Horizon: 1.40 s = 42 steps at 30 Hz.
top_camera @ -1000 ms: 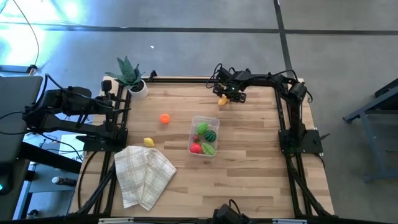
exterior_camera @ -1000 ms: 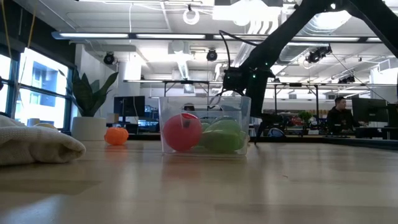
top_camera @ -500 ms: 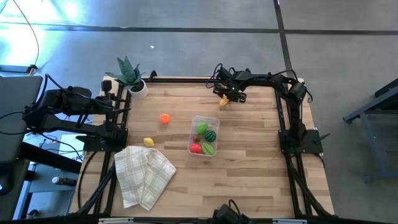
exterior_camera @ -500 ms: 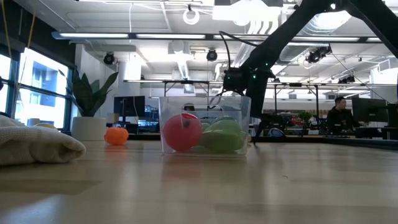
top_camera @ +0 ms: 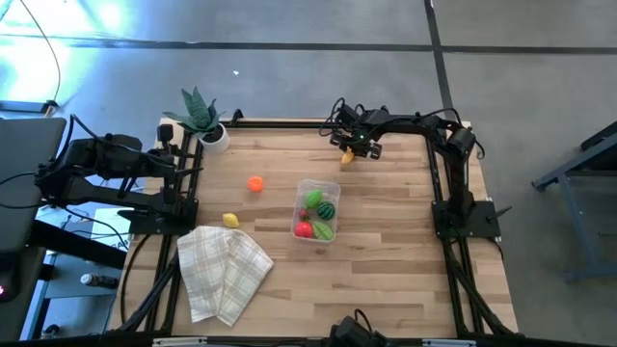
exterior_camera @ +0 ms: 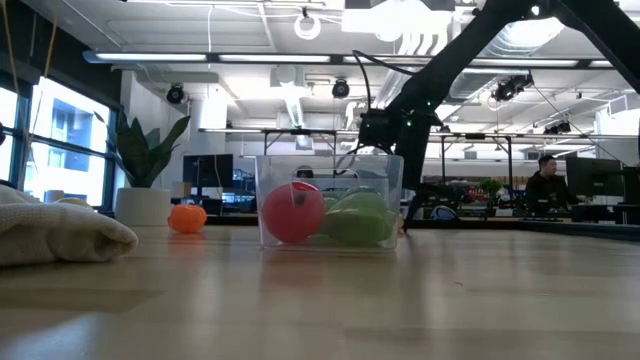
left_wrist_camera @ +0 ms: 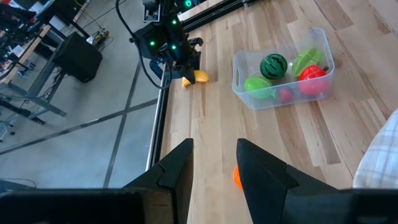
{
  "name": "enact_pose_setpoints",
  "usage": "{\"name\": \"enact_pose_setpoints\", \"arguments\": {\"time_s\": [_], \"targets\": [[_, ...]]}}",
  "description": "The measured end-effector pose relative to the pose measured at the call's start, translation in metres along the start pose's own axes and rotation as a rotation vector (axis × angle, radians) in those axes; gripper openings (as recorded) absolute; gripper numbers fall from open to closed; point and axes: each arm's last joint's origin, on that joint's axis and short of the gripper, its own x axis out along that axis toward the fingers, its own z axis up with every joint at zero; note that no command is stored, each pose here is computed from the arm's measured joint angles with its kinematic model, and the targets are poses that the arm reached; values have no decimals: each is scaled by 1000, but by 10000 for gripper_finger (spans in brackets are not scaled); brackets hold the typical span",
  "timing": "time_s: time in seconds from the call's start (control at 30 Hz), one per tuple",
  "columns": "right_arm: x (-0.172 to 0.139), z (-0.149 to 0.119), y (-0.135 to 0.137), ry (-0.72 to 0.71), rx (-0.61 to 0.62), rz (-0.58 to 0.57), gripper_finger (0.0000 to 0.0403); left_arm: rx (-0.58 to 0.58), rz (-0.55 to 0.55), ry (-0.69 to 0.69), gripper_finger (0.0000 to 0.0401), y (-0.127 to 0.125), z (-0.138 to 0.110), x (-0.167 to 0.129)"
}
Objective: Pick and placing Produce into tupperware
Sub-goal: Put the banana into the transparent bin
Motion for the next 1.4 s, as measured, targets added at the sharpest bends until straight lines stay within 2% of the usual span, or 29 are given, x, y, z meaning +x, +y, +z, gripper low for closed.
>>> {"name": "enact_pose_setpoints", "arguments": {"time_s": [0.17,0.47,0.7,0.83,1.07,1.3,1.4], "targets": [[0,0,1,-1,0,11,143,0,0,0,113,0,0,0],[-1,0,2,3,-19,25,141,0,0,0,113,0,0,0],[-15,2,11,-7,-96,89,140,0,0,0,113,0,0,0],[-31,5,23,-16,-235,141,140,0,0,0,113,0,0,0],[-69,6,53,51,-572,315,140,0,0,0,113,0,0,0],[-115,-18,88,4,-968,484,140,0,0,0,113,0,0,0],[-132,-33,99,-11,-1053,533,140,0,0,0,113,0,0,0]]}}
